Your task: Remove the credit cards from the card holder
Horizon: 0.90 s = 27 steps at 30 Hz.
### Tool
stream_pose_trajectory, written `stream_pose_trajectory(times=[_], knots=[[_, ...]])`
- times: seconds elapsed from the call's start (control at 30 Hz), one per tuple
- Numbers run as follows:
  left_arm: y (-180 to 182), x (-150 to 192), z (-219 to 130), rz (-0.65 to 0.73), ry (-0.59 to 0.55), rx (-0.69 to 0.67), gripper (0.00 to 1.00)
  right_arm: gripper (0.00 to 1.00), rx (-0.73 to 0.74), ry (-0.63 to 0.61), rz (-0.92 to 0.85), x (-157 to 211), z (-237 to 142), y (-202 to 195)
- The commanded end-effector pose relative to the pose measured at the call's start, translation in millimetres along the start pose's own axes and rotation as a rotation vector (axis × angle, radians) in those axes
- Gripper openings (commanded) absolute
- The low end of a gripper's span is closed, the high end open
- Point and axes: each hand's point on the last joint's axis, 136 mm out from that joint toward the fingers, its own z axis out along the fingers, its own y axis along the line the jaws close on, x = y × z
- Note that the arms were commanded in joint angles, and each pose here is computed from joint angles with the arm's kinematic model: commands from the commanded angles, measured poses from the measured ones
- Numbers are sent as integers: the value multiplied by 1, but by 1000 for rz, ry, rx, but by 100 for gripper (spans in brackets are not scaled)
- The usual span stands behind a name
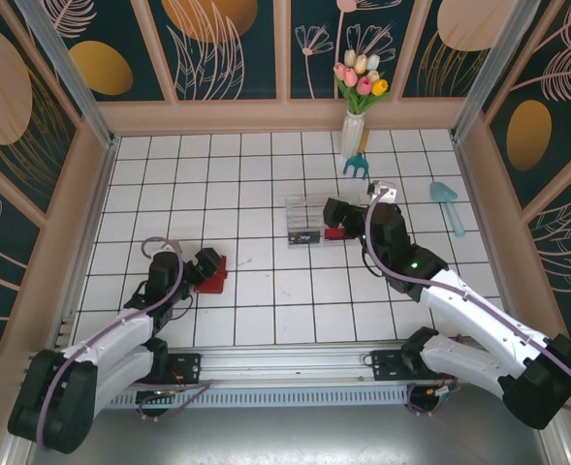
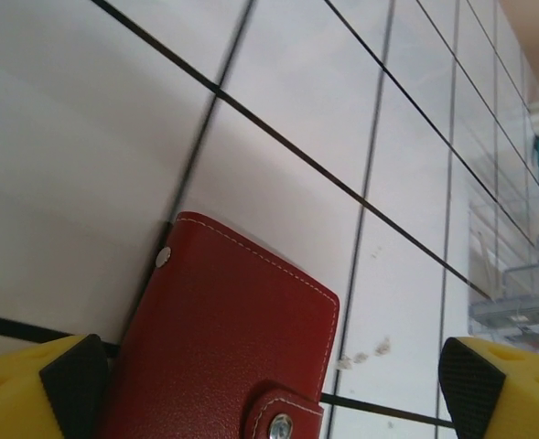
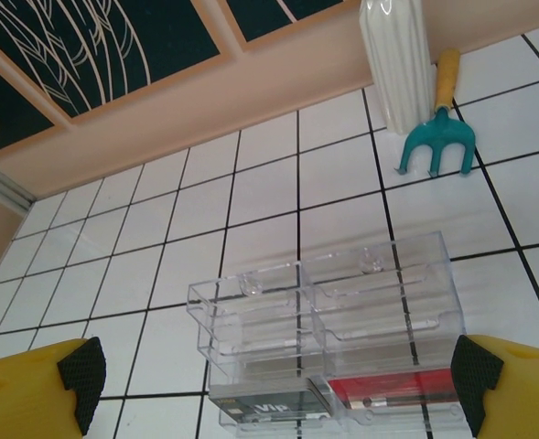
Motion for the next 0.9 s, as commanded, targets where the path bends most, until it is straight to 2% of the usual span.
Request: stream_pose_trajectory(times=[0.0, 0.23, 0.37, 0.43, 0.5, 0.57, 0.67, 0.73, 0.8, 0.87], knots=[[-30, 29, 6, -39, 96, 113, 95, 99, 26, 49, -8, 17, -2, -8], [-73, 57, 17, -48, 143, 186, 98, 99, 28, 110, -44, 36, -2, -3], [-92, 66, 17, -59, 163, 235, 93, 99, 36, 154, -94, 52, 2, 13], [-90, 62, 16, -69, 153, 200, 91, 95, 50, 181, -127, 64, 7, 23], [-77, 48, 11, -49, 88, 104, 93, 84, 36, 226, -165, 81, 13, 39], [-64, 26, -2, -10, -6, -5, 99, 78, 38, 272, -206, 100, 20, 54], [-47, -7, -30, -12, -149, -110, 99, 67, 29, 335, -283, 130, 31, 79], [-38, -22, -48, -34, -224, -136, 99, 59, 30, 382, -343, 151, 37, 93], [-33, -31, -62, -52, -279, -131, 99, 56, 30, 415, -414, 171, 42, 105], [-28, -34, -71, -70, -306, -122, 99, 45, 25, 461, -479, 192, 49, 116]])
